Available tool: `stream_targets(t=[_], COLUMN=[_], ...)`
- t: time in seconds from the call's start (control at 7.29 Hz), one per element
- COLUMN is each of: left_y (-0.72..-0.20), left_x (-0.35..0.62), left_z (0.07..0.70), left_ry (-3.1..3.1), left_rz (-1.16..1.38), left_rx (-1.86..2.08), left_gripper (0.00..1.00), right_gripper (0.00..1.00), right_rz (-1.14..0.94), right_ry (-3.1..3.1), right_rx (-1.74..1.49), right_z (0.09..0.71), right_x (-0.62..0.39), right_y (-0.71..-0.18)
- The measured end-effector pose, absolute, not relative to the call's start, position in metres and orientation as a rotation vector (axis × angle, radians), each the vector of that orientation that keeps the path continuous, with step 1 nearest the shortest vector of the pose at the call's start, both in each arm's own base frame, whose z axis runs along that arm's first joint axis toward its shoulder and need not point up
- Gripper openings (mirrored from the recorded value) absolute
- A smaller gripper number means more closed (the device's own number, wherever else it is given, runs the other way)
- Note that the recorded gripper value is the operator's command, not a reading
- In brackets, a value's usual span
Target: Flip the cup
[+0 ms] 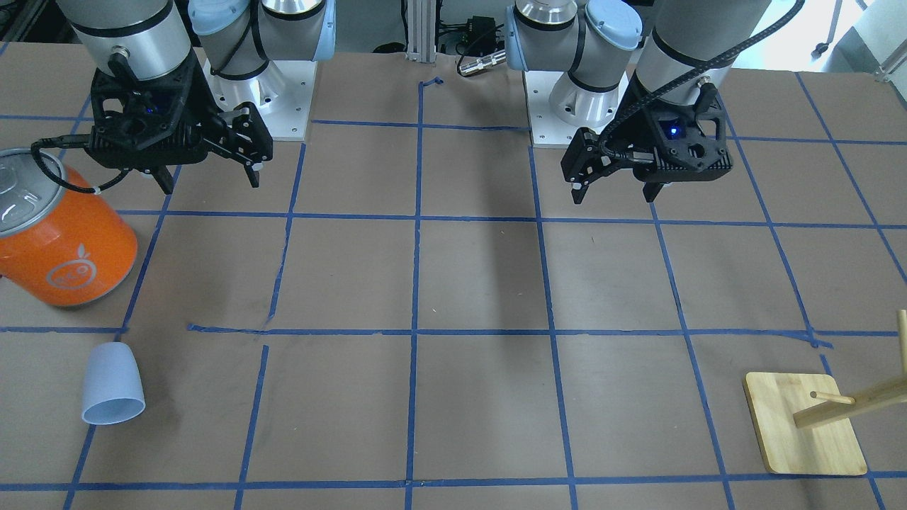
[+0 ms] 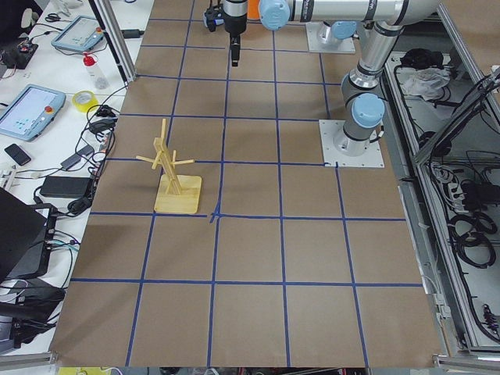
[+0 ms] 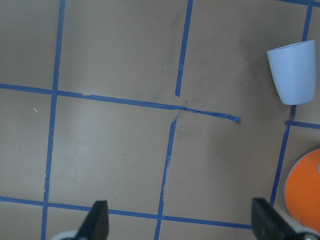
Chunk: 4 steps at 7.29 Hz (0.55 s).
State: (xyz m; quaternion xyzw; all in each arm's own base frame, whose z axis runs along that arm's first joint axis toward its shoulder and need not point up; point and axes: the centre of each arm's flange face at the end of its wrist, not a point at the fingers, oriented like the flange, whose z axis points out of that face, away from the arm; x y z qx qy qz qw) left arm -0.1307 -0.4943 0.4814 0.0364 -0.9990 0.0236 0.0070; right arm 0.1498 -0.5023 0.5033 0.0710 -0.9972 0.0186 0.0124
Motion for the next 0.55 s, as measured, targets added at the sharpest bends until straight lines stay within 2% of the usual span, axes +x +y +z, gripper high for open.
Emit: stream_targets(t=[0.55], left_y=[-0.4942], left_x=[-0.1307], left_z=[0.4812], left_ry=[-3.126], left_rz=[0.073], left_rx=[0.114], left_gripper=[1.00], right_gripper=[1.00], right_rz=[0.057], right_ry=[-3.100], right_rx=[0.220], right_z=[0.5035], right_x=[0.1490], right_y=[-0.5022])
